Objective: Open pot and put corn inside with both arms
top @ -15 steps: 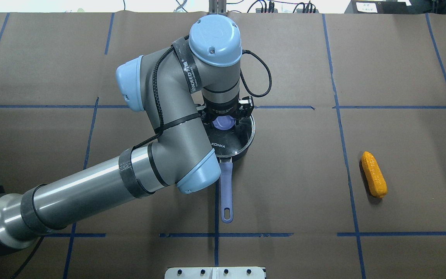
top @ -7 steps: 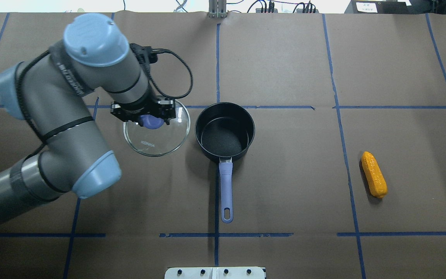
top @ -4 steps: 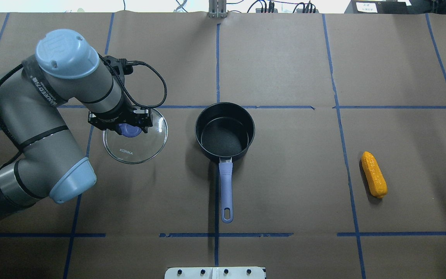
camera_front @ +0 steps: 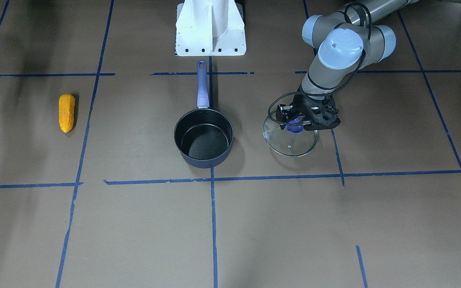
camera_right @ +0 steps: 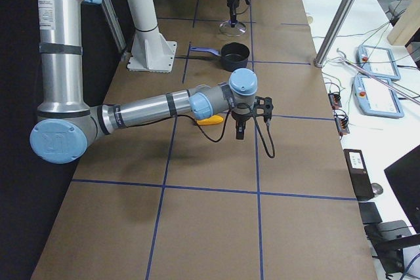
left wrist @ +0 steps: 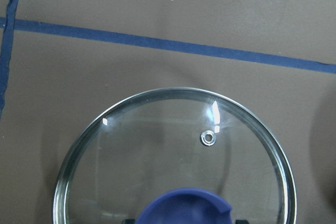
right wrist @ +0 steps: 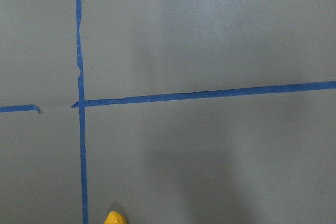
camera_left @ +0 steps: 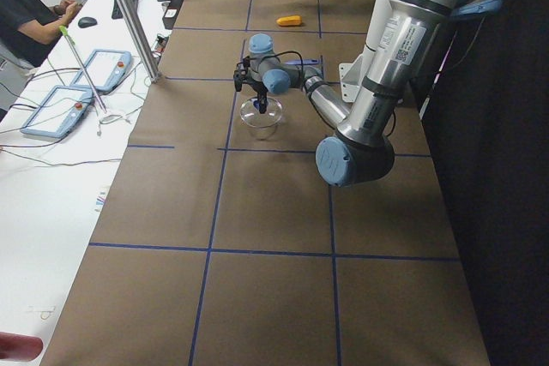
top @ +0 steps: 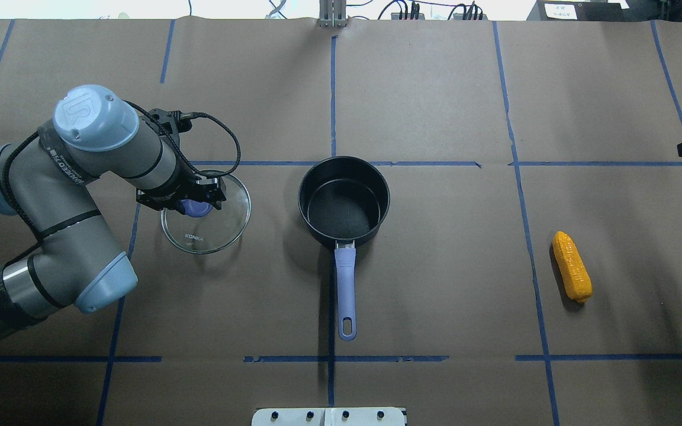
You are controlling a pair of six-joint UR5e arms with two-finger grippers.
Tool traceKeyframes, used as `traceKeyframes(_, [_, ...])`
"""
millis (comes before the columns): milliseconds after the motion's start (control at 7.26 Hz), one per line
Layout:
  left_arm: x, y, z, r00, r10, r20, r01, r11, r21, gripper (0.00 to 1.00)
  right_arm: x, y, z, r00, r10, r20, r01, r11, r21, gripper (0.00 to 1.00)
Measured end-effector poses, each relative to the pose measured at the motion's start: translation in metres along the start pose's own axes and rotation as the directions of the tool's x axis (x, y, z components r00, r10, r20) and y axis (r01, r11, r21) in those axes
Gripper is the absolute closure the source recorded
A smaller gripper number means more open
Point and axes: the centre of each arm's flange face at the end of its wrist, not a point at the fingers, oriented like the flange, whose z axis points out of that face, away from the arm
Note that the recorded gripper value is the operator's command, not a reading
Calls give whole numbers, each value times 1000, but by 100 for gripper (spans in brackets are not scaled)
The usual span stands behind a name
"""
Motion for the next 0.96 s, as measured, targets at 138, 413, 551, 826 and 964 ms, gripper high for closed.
traceKeyframes(138, [-7, 3, 8, 1000, -2, 12, 2, 1000, -8, 90, -13, 4, 12, 1000, 7, 2, -7, 1000, -2, 0])
traceKeyframes(413, [-18, 8, 17, 1000, -6, 31, 6, 1000, -18, 89, -38, 14, 38, 1000, 18, -7, -18, 1000, 4, 0])
traceKeyframes(551, [-24, 11, 21, 999, -8, 40, 9, 1000, -23, 87, -48, 18, 47, 1000, 25, -6, -24, 1000, 11, 0])
traceKeyframes(826, [-31, 16, 28, 999, -8, 54, 9, 999, -33, 74, -60, 24, 59, 1000, 27, -4, -27, 1000, 10, 0])
traceKeyframes(964, [-34, 18, 31, 998, -7, 59, 10, 999, -37, 42, -63, 26, 62, 1000, 27, -5, -27, 1000, 7, 0])
